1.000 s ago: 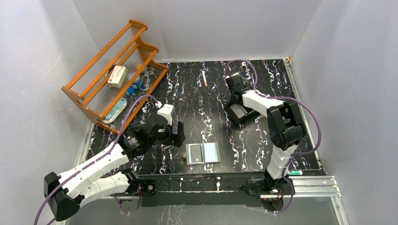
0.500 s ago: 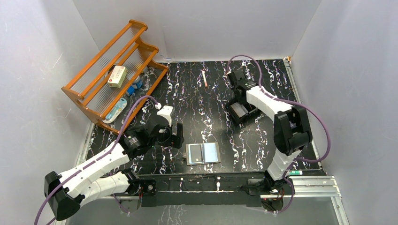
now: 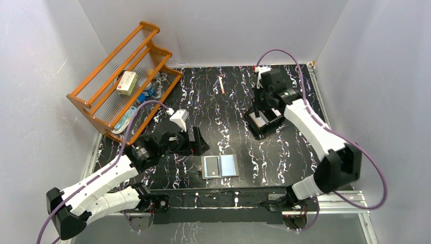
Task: Put the credit cards into the card holder
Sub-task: Pick up the credit card from the storage box.
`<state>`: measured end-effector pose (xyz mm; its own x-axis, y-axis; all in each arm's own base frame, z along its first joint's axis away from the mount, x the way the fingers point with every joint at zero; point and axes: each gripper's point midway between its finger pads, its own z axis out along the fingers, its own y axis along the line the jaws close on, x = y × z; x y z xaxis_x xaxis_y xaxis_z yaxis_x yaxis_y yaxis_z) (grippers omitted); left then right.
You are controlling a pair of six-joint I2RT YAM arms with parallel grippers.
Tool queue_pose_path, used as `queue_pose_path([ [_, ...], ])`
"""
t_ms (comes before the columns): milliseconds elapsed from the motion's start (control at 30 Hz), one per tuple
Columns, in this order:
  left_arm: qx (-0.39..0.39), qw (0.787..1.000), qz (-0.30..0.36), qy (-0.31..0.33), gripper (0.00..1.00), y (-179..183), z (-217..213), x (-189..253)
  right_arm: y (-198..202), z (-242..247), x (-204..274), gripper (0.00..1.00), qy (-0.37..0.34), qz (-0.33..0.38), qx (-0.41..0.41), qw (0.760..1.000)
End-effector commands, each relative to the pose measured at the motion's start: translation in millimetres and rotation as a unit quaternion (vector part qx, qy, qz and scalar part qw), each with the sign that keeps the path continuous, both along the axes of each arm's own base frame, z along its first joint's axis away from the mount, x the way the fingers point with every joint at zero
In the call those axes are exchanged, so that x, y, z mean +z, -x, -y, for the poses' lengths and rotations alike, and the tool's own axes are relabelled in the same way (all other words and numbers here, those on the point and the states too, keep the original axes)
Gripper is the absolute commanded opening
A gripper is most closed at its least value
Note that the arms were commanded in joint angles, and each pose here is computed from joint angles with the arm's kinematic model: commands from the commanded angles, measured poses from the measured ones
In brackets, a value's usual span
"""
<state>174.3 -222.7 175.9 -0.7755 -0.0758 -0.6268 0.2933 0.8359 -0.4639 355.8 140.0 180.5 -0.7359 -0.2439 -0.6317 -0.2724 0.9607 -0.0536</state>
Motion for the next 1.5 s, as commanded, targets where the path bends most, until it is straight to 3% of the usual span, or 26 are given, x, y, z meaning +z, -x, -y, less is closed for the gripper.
queue_pose_path([
  [0, -0.054, 0.975, 0.015, 0.214, 0.88, 14.0, 48.4, 76.0, 41.5, -71.6, 67.1, 0.0, -0.239, 0.046, 0.106, 0.964],
  [100, -0.045, 0.96, 0.016, 0.276, 0.85, 15.3, 53.3, 94.9, 73.8, -92.1, 80.3, 0.0, -0.335, 0.04, 0.145, 0.93],
  [233, -0.029, 0.962, 0.024, 0.269, 0.84, 8.8, 50.5, 98.8, 113.0, -111.3, 105.4, 0.0, -0.459, 0.027, 0.185, 0.869],
  [433, -0.039, 0.958, 0.036, 0.281, 0.79, 2.8, 60.2, 104.8, 160.5, -121.4, 124.4, 0.0, -0.576, -0.03, 0.224, 0.786],
  [567, -0.054, 0.958, 0.034, 0.28, 0.7, -0.5, 71.2, 106.3, 171.6, -118.3, 116.8, 0.0, -0.595, -0.045, 0.215, 0.773],
  [800, -0.084, 0.952, 0.022, 0.293, 0.64, -4.8, 93.3, 104.5, 187.7, -119.2, 117.8, 0.02, -0.627, -0.068, 0.237, 0.739],
  [933, -0.095, 0.945, 0.033, 0.312, 0.49, -7.1, 100.4, 113.2, 189.2, -120.2, 108.9, 0.03, -0.625, -0.086, 0.237, 0.739],
  [1067, -0.099, 0.945, 0.032, 0.309, 0.12, -8.8, 103.9, 113.3, 189.4, -120.5, 96.9, 0.06, -0.616, -0.1, 0.229, 0.747],
  [1133, -0.089, 0.948, 0.03, 0.304, 0.01, -10.3, 101.2, 108.0, 189.0, -120.0, 91.2, 0.1, -0.611, -0.105, 0.222, 0.753],
  [1233, -0.068, 0.954, 0.022, 0.292, 0.0, -11.7, 94.2, 97.6, 186.7, -118.2, 81.7, 0.17, -0.594, -0.108, 0.206, 0.77],
  [1367, -0.045, 0.962, 0.011, 0.268, 0.0, -12.4, 84.5, 83.1, 177.5, -113.2, 65.0, 0.4, -0.57, -0.112, 0.156, 0.799],
  [1467, -0.032, 0.968, 0.002, 0.248, 0.0, -12.3, 78.2, 69.1, 173.4, -108.8, 47.5, 0.49, -0.551, -0.127, 0.115, 0.817],
])
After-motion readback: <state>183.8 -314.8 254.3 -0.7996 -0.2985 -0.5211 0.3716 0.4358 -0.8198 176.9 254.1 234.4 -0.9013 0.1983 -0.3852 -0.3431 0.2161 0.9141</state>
